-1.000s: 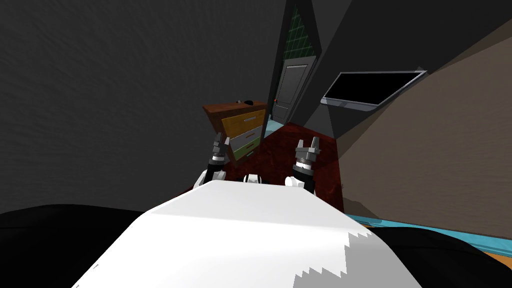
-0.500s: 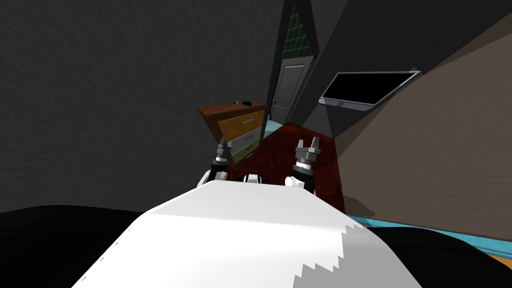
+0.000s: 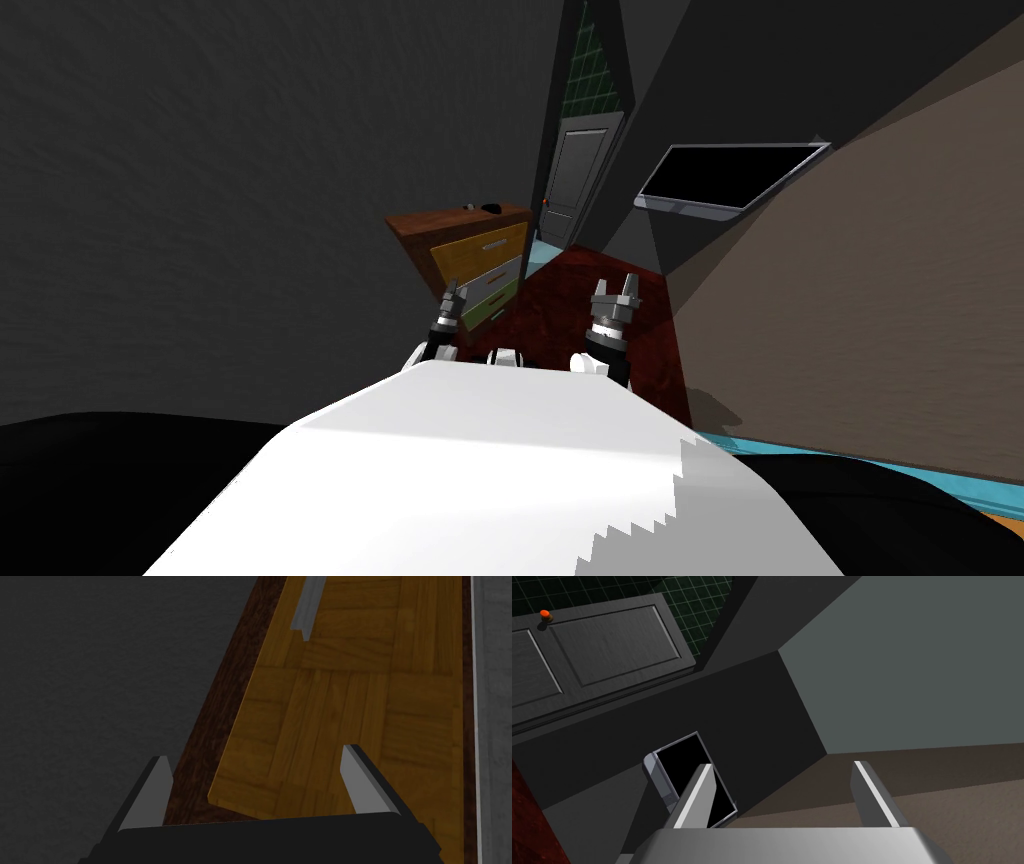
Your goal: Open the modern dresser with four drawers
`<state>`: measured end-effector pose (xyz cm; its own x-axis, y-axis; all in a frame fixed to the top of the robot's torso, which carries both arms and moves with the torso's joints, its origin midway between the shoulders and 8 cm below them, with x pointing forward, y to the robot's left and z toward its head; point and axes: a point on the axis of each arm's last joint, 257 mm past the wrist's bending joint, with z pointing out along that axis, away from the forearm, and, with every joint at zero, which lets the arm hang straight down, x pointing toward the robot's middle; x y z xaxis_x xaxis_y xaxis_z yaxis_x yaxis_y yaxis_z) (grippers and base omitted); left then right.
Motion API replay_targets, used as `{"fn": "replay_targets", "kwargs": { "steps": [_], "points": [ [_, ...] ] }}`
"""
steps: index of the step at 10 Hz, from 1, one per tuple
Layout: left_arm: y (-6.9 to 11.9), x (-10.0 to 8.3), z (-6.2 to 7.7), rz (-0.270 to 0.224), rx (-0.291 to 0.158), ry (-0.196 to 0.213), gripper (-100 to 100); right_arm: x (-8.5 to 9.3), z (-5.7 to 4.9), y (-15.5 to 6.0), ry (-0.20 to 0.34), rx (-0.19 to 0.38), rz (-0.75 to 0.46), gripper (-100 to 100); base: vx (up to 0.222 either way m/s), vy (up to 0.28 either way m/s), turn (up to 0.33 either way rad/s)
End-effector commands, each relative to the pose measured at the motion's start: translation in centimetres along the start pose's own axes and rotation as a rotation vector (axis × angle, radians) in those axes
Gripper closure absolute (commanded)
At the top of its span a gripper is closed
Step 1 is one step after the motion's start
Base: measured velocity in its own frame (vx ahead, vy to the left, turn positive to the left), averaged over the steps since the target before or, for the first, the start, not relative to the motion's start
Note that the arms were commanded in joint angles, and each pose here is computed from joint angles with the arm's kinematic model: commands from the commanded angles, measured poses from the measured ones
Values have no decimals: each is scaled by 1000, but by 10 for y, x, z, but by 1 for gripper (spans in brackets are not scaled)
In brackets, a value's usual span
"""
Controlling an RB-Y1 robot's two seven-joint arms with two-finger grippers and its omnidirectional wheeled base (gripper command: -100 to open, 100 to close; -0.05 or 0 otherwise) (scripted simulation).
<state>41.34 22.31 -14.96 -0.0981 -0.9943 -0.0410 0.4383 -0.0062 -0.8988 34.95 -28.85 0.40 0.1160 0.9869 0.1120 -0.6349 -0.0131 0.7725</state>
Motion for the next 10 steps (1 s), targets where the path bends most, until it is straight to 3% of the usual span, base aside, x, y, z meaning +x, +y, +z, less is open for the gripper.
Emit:
{"fn": "replay_targets", "kwargs": {
  "steps": [1,10],
  "points": [
    [19,3,-5,-2,-32,4,-100,0,0,0,0,0,0,0,58,13,-30],
    [108,19,-36,-5,-207,36,-100,0,0,0,0,0,0,0,99,29,-59]
  ]
}}
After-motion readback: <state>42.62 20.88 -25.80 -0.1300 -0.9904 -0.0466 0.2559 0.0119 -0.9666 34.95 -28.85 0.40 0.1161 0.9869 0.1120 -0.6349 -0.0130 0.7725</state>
